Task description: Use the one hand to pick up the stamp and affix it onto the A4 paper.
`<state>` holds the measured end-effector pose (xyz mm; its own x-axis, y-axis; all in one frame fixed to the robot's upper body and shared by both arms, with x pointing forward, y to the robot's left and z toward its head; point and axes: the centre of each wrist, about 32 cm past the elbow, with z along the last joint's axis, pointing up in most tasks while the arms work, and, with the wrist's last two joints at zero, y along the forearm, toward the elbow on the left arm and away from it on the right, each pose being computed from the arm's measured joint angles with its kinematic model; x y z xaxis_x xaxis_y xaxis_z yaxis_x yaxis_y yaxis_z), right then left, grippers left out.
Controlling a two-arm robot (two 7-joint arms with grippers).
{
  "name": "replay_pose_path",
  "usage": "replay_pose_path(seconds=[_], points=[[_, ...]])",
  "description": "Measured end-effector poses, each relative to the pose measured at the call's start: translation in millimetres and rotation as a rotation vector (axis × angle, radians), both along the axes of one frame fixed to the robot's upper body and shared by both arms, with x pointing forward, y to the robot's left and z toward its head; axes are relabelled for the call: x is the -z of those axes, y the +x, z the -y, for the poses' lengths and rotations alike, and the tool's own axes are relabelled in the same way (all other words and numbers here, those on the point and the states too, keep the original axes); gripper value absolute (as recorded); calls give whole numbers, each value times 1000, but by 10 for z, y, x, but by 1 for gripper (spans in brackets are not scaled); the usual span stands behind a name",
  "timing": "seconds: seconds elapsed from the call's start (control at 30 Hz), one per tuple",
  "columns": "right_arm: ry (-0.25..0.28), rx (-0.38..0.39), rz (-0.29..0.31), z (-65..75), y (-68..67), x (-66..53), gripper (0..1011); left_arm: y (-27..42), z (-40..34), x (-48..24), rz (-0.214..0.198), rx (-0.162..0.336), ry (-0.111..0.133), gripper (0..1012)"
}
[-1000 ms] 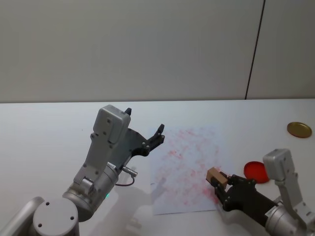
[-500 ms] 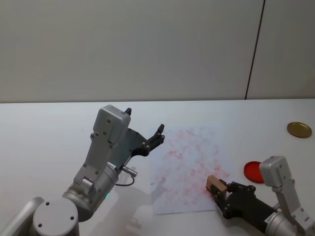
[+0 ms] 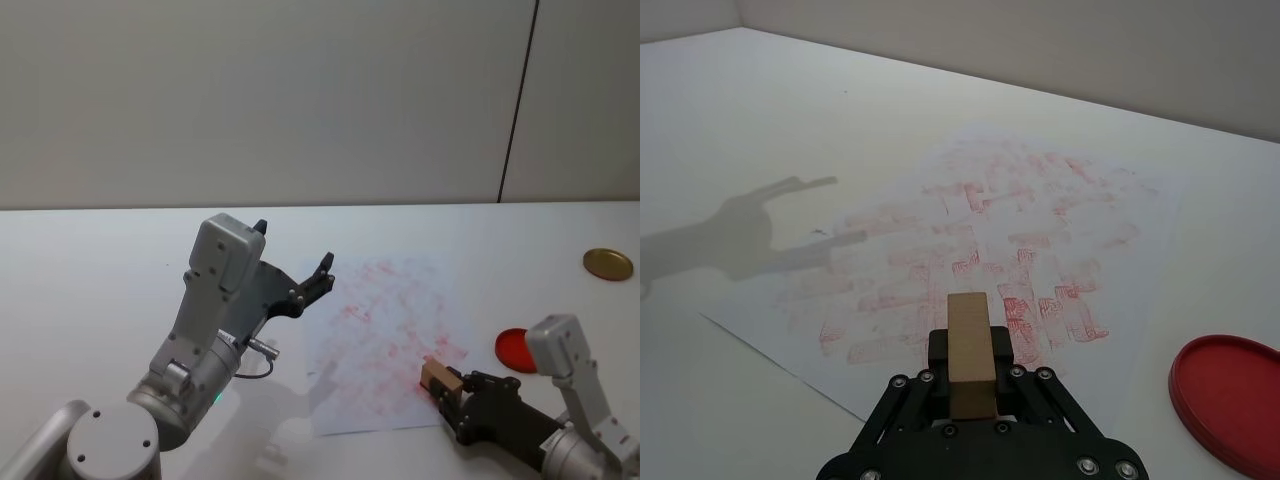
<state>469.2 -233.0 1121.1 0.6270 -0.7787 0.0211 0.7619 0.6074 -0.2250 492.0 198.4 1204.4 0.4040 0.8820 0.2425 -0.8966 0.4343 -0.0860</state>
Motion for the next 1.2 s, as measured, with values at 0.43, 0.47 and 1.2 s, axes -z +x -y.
replay_pose_path(seconds=[0.43, 0.47, 1.2], points=[[-1, -1, -22, 54, 61, -47, 221, 0, 0, 0, 0, 0, 0, 993], [3, 0, -22, 59, 63, -57, 221, 0, 0, 0, 0, 0, 0, 993], [42, 84, 84, 214, 124, -335, 221, 0, 0, 0, 0, 0, 0, 993]])
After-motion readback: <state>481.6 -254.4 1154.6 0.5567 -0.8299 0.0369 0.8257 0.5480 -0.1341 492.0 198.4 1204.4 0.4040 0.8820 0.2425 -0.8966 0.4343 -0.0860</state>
